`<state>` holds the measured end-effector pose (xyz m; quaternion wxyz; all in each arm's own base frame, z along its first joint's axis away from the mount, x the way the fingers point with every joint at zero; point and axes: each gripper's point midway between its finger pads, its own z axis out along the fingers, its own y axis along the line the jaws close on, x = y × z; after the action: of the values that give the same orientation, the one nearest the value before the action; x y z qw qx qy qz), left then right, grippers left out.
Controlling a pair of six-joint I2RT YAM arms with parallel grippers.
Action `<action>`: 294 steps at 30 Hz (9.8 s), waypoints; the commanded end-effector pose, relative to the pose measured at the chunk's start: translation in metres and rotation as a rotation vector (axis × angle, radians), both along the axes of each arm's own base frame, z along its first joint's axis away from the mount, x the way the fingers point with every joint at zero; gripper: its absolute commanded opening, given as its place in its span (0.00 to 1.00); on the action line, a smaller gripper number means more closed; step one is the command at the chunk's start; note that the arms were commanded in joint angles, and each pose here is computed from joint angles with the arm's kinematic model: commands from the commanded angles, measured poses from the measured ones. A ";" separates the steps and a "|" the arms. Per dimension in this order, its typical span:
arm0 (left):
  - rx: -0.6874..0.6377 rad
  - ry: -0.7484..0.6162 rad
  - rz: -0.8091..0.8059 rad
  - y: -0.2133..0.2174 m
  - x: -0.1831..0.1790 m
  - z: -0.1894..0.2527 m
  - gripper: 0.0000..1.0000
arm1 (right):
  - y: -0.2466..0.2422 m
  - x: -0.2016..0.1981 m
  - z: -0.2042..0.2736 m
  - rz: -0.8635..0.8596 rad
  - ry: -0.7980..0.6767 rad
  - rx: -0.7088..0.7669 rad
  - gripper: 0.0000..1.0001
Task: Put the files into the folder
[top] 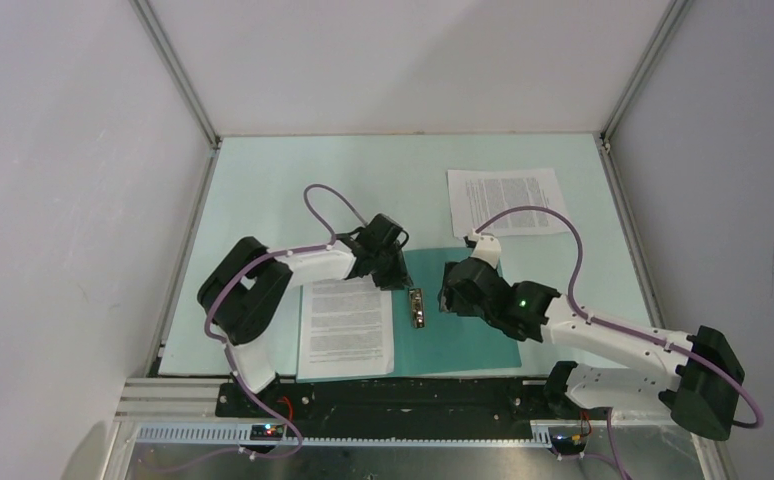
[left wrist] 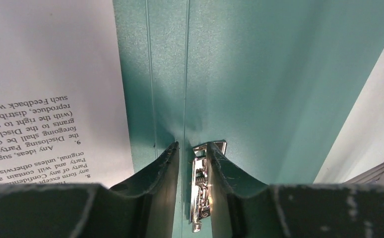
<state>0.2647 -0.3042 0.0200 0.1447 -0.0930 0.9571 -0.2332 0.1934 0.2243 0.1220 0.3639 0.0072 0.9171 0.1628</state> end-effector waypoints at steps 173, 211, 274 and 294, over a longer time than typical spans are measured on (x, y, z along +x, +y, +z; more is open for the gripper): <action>0.370 0.319 0.125 0.095 -0.070 -0.078 0.00 | 0.033 -0.040 -0.104 -0.011 0.070 -0.371 0.02; 0.221 -0.114 0.114 0.076 0.036 0.072 0.82 | 0.081 0.013 -0.015 0.165 0.026 0.141 0.36; -0.196 -0.380 -0.073 -0.038 0.158 0.171 0.97 | -0.211 0.231 0.064 -0.736 -0.226 0.359 0.84; -0.419 -0.297 -0.183 -0.152 0.210 0.109 0.96 | -0.346 0.244 -0.046 -0.992 -0.076 0.397 0.88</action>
<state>0.4646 -0.4232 0.0891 0.2204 -0.0179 0.8996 -0.3766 0.4287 -0.1147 0.0753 0.4050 0.5142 0.7447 0.1304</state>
